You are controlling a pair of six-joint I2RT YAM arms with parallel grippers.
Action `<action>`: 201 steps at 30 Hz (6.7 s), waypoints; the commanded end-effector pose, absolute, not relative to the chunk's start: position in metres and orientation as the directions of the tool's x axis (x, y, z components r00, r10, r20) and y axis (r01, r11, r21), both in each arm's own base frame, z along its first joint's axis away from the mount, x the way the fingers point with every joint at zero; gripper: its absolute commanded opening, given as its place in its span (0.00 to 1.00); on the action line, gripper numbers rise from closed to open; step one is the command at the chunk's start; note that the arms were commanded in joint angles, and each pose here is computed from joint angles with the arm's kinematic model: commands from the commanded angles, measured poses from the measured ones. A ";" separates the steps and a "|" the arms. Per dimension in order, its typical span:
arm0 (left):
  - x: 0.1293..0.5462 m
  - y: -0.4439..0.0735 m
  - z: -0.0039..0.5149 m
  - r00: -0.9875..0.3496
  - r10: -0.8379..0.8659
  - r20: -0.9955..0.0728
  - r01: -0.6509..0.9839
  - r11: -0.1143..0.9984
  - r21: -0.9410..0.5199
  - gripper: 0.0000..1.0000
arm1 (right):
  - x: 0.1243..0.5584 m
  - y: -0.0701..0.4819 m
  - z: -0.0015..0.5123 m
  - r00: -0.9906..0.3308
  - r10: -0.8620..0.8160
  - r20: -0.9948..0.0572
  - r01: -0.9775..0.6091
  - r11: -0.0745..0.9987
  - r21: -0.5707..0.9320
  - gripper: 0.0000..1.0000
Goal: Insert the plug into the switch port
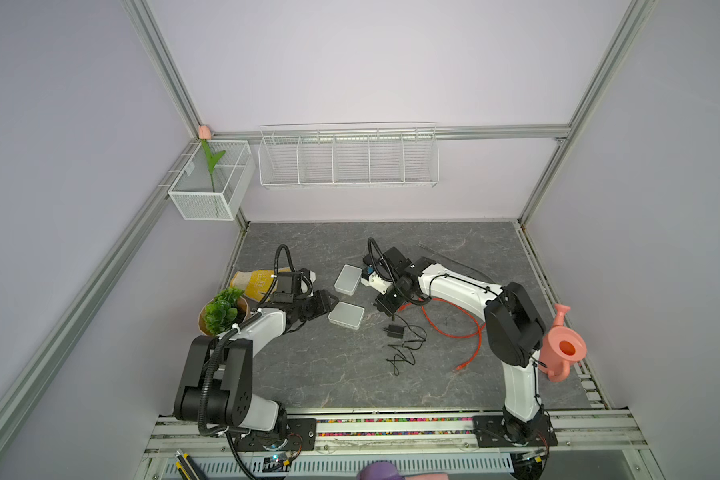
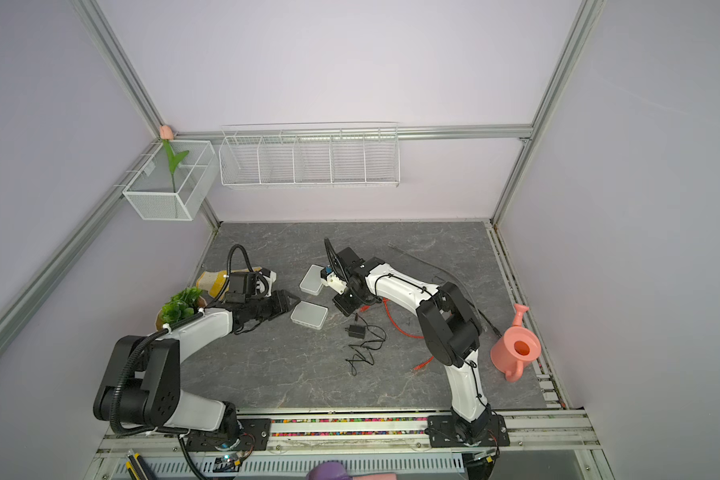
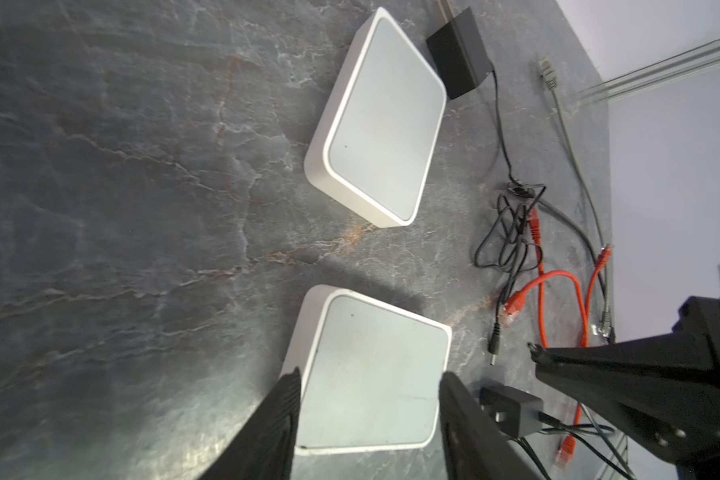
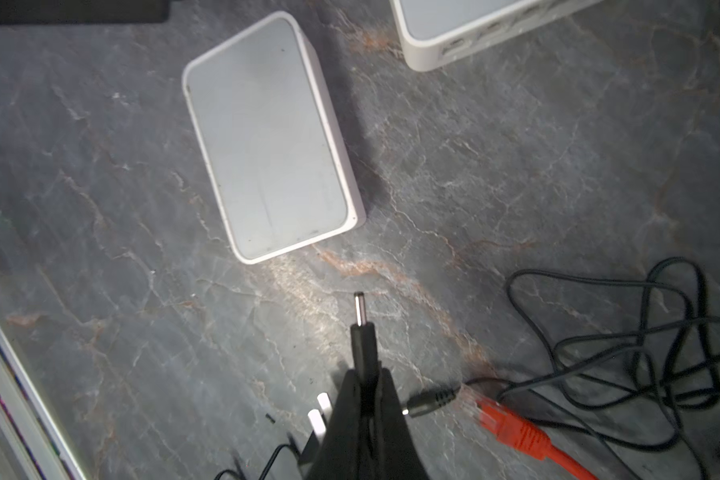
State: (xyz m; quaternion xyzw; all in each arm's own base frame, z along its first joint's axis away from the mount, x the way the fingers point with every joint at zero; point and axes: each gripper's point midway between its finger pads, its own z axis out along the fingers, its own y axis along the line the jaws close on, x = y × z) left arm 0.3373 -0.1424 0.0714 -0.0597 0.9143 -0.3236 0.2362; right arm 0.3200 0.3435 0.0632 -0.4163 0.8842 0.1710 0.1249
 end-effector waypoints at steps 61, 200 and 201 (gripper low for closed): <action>0.311 -0.147 0.166 -0.811 -0.372 -0.452 0.176 0.581 -0.794 1.00 | 0.298 0.390 0.159 -0.175 -0.853 -0.492 -0.886 0.354 -0.298 0.24; 0.304 -0.086 0.257 -0.526 -0.689 -0.498 0.213 0.460 -0.862 0.00 | 0.342 0.339 0.006 -0.579 -0.807 -0.116 -0.814 0.581 0.019 0.24; 0.303 -0.086 0.258 -0.525 -0.689 -0.500 0.216 0.460 -0.861 0.00 | 0.343 0.339 0.006 -0.580 -0.806 -0.117 -0.813 0.583 0.019 0.22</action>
